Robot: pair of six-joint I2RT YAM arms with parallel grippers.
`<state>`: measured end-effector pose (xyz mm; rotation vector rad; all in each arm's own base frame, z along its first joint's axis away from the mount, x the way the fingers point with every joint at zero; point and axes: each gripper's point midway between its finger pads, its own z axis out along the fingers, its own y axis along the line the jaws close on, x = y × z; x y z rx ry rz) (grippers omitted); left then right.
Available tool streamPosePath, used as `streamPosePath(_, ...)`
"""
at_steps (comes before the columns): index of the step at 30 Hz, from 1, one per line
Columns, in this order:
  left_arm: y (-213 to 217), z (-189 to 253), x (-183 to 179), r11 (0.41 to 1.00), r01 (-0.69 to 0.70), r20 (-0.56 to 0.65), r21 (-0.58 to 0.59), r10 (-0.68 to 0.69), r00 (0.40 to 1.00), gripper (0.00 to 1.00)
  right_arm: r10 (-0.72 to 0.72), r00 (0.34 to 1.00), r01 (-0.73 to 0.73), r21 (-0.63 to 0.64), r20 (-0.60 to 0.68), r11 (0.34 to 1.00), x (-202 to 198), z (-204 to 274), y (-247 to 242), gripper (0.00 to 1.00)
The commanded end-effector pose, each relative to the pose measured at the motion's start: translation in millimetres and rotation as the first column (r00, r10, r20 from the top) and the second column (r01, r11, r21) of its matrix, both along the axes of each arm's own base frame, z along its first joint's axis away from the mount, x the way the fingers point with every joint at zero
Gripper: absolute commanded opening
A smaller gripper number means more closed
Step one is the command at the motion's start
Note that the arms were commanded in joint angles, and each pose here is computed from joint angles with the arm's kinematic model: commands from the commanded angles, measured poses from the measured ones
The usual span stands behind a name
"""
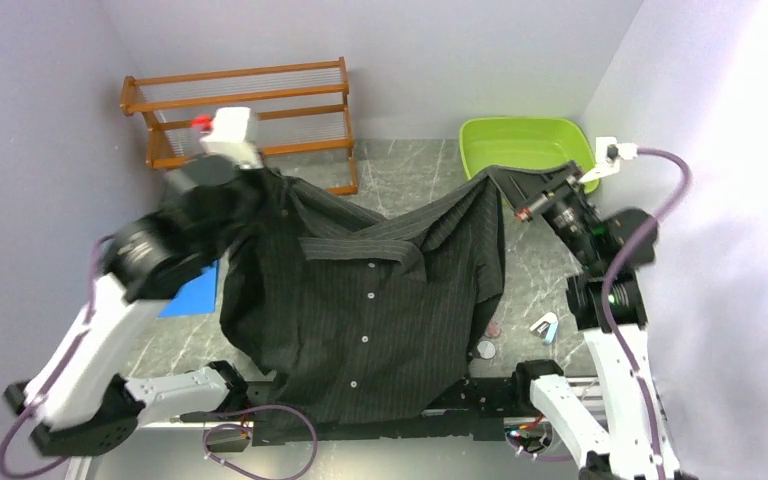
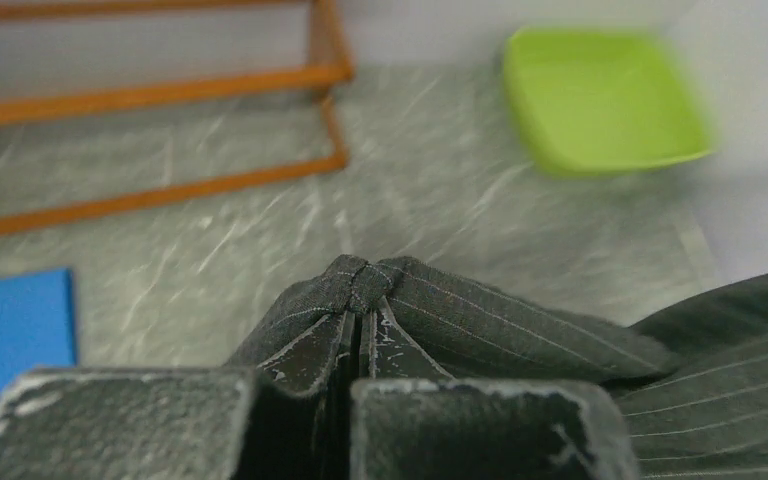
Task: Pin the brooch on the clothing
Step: Flatten out the clothes at the center of the board.
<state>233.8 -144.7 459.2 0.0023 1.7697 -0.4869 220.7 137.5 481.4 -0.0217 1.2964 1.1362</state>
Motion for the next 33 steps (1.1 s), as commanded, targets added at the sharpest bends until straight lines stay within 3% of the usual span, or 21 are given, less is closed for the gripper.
streamPosePath(1,9.0,-76.0,47.2,0.958,-0.188,-0.135,0.218,0.221,0.966,0.03,-0.069,0.988,0.064,-0.047,-0.136,0.997,43.5,-35.5,-5.2,0.0)
streamPosePath(11,42.9,-131.4,116.6,0.957,-0.227,-0.243,0.179,0.266,0.933,0.03,-0.129,0.956,0.108,-0.093,-0.265,0.99,90.9,-90.7,-9.1,0.0)
streamPosePath(21,55.3,-163.4,181.2,0.963,-0.231,-0.339,0.138,0.265,0.903,0.04,-0.115,0.896,0.048,-0.164,-0.428,0.985,178.9,-166.0,2.3,0.0)
streamPosePath(24,58.1,-164.4,204.5,0.963,-0.247,-0.344,0.105,0.268,0.9,0.31,-0.094,0.885,0.017,-0.172,-0.456,0.985,209.9,-179.7,8.3,0.07)
streamPosePath(25,60.3,-165.4,212.3,0.96,-0.26,-0.35,0.101,0.279,0.894,0.51,-0.091,0.887,0.013,-0.172,-0.454,0.985,222.9,-177.3,10.0,0.21)
streamPosePath(28,58.0,-161.1,225.6,0.965,-0.249,-0.379,0.082,0.261,0.888,0.86,-0.086,0.876,-0.01,-0.197,-0.475,0.98,254.9,-182.0,13.4,0.64)
streamPosePath(30,54.0,-154.6,226.0,0.973,-0.225,-0.378,0.059,0.23,0.897,0.94,-0.083,0.86,-0.03,-0.212,-0.503,0.977,265.7,-188.6,14.9,0.77)
streamPosePath(33,55.9,-152.8,213.4,0.976,-0.212,-0.371,0.049,0.215,0.904,0.94,-0.054,0.871,-0.068,-0.228,-0.489,0.971,257.7,-187.3,18.3,0.84)
